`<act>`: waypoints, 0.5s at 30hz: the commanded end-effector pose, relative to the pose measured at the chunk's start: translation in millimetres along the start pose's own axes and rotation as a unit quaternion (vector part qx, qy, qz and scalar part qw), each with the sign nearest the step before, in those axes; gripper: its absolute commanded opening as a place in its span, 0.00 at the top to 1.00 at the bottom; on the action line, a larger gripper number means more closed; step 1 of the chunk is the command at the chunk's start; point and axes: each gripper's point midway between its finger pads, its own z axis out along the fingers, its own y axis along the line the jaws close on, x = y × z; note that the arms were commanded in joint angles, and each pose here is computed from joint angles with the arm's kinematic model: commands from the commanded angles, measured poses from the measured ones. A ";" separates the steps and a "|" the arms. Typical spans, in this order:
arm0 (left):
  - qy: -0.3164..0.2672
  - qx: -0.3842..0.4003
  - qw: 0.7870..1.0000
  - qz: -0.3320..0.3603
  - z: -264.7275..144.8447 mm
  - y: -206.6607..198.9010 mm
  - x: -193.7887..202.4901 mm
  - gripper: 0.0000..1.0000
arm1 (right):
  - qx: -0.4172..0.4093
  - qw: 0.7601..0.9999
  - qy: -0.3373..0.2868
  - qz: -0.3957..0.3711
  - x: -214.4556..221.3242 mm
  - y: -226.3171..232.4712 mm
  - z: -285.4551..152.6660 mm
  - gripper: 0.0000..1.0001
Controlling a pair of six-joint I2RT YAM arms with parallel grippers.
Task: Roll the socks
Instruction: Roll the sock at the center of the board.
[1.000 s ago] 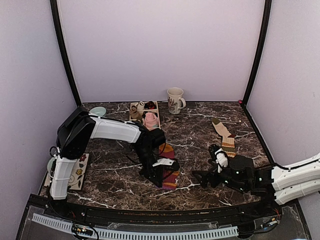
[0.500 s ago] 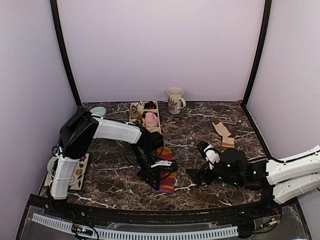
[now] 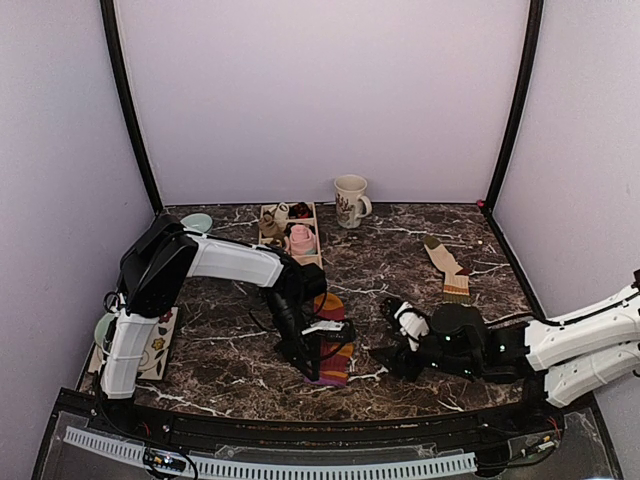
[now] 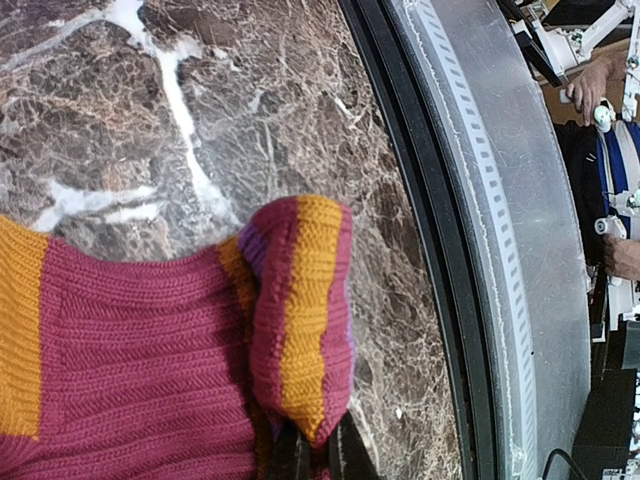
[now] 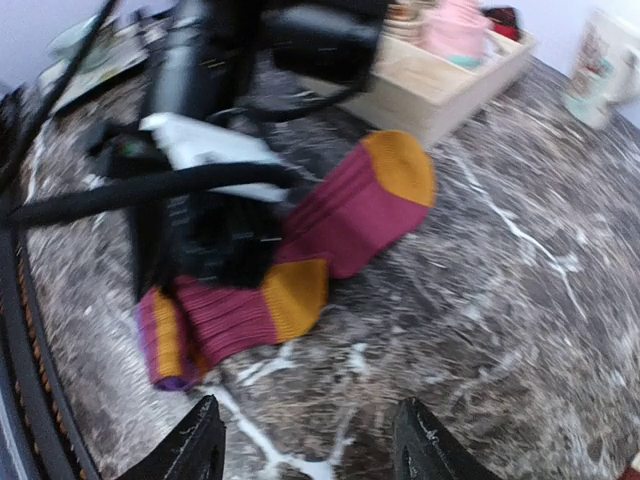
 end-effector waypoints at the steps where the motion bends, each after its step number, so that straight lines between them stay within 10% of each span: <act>1: 0.078 -0.007 0.996 -0.053 17.3 12.7 45.9 1.00 | -0.063 0.992 -0.028 -0.108 -17.0 50.5 3.0 0.43; 15: 0.083 -0.010 0.995 -0.056 17.5 16.3 48.1 1.00 | -0.150 0.950 -0.057 -0.267 -17.2 122.4 50.2 0.56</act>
